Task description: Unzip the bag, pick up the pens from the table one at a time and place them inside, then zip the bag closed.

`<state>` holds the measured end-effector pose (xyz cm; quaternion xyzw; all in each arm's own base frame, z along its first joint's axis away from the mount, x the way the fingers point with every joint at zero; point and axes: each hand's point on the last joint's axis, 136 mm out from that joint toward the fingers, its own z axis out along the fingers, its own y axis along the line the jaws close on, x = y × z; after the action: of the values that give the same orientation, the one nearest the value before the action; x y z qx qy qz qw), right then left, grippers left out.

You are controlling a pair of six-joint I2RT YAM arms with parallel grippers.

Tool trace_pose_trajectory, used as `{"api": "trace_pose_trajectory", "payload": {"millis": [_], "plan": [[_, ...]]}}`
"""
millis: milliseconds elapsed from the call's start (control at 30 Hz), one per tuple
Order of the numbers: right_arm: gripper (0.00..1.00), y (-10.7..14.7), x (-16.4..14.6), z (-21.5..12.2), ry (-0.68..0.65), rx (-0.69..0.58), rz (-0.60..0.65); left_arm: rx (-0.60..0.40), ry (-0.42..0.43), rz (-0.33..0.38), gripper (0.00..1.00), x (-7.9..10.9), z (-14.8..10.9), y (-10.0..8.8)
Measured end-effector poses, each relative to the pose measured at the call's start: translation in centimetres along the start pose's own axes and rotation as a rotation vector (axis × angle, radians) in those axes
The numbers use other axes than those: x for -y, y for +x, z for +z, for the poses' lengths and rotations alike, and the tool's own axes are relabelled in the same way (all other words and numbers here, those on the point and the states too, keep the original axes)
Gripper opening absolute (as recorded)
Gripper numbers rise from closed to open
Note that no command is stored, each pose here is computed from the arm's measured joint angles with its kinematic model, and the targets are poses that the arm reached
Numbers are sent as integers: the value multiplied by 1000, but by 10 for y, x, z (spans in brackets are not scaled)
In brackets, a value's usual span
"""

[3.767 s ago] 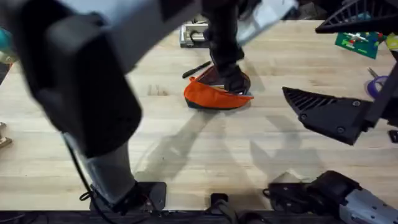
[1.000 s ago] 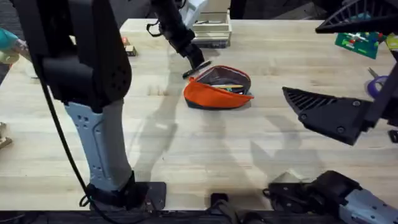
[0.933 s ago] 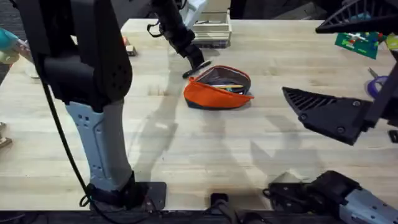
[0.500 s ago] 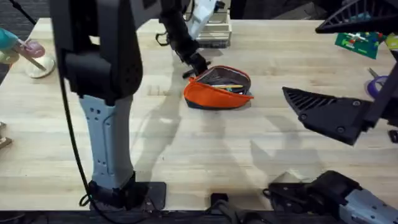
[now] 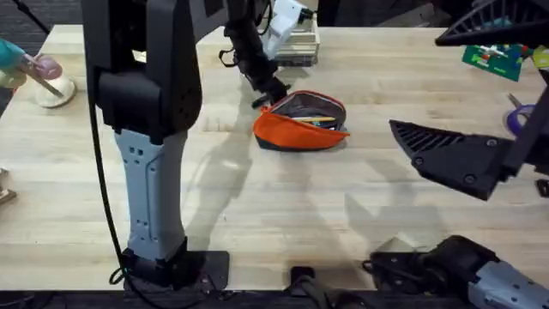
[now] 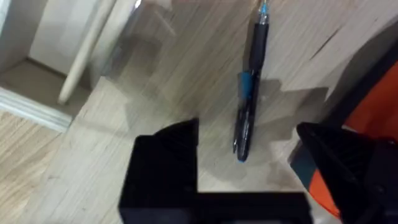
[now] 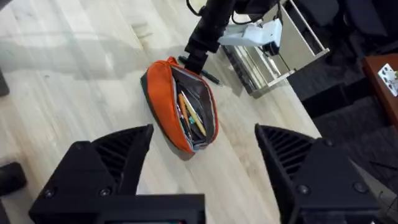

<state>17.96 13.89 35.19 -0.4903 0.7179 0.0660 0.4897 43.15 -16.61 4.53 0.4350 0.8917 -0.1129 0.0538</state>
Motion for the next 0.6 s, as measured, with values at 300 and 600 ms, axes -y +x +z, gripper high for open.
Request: {"api": "trace_pose_trajectory", "payload": {"millis": [300,600], "plan": [[997,0,0,0,0,0,0,-5,6,14,758,7,2,-3],[998,0,0,0,0,0,0,-23,-6,50,175,17,5,-8]]}}
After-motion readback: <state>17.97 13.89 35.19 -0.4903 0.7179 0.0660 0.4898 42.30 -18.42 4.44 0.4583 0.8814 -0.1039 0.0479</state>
